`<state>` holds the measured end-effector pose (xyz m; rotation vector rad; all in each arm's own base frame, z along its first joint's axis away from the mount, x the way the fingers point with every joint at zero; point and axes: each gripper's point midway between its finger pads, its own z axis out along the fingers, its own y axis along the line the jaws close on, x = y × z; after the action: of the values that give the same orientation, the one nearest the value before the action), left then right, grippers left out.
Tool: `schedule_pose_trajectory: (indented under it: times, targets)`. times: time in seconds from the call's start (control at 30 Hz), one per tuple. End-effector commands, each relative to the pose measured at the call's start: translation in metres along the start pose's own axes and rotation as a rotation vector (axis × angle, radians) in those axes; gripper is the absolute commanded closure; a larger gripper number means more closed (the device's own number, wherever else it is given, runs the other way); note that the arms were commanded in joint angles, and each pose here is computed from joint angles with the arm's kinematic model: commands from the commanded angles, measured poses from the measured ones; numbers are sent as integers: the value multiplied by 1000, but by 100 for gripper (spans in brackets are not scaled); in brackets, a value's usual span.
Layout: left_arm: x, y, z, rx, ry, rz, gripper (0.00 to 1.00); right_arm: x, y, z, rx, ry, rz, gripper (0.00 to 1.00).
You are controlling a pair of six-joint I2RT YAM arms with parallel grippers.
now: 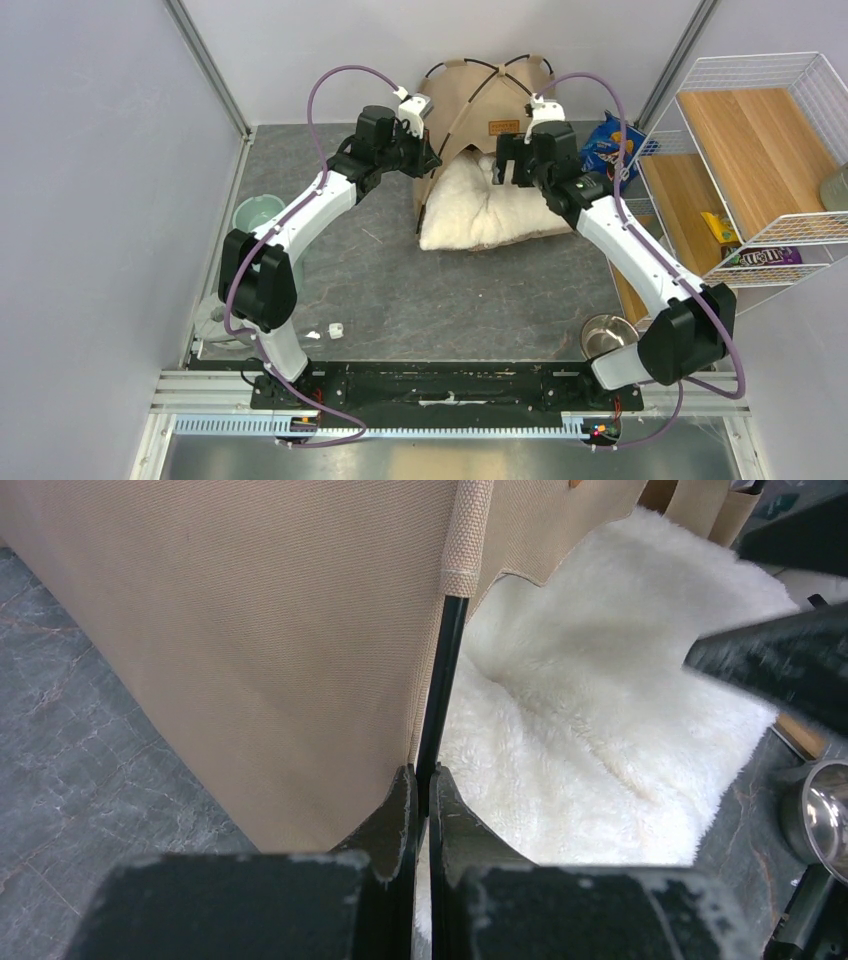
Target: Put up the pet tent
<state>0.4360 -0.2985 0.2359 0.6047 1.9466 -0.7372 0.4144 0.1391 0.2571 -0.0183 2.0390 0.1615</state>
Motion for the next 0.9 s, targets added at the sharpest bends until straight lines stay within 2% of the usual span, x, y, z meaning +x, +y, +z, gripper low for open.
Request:
schedule_pose_trajectory:
  times: [0.0, 0.2, 0.27, 0.33, 0.37, 0.43, 0.5, 0.53, 0.87]
  targets:
    - [0, 3, -1, -20, 21, -8, 98, 22, 54, 8, -250, 90, -31, 3]
    - [0, 5, -1, -31, 23, -1, 98, 60, 117, 34, -519, 201, 51, 3]
    - [0, 5, -1, -33, 22, -2, 98, 78, 128, 45, -533, 244, 59, 3]
    - [0, 6, -1, -38, 23, -3, 98, 95, 133, 54, -523, 276, 59, 7]
    - [0, 6, -2, -40, 22, -2, 98, 100, 132, 58, -501, 275, 57, 13]
    - [0, 6, -3, -44, 22, -1, 98, 97, 126, 61, -446, 212, 64, 46]
    - [0, 7, -3, -48, 23, 0, 98, 87, 118, 58, -388, 130, 90, 86]
    - [-2, 7, -4, -48, 20, 1, 98, 77, 115, 57, -372, 87, 112, 100]
    - [-4, 5, -7, -48, 17, 1, 98, 13, 30, 39, 24, -332, 426, 100]
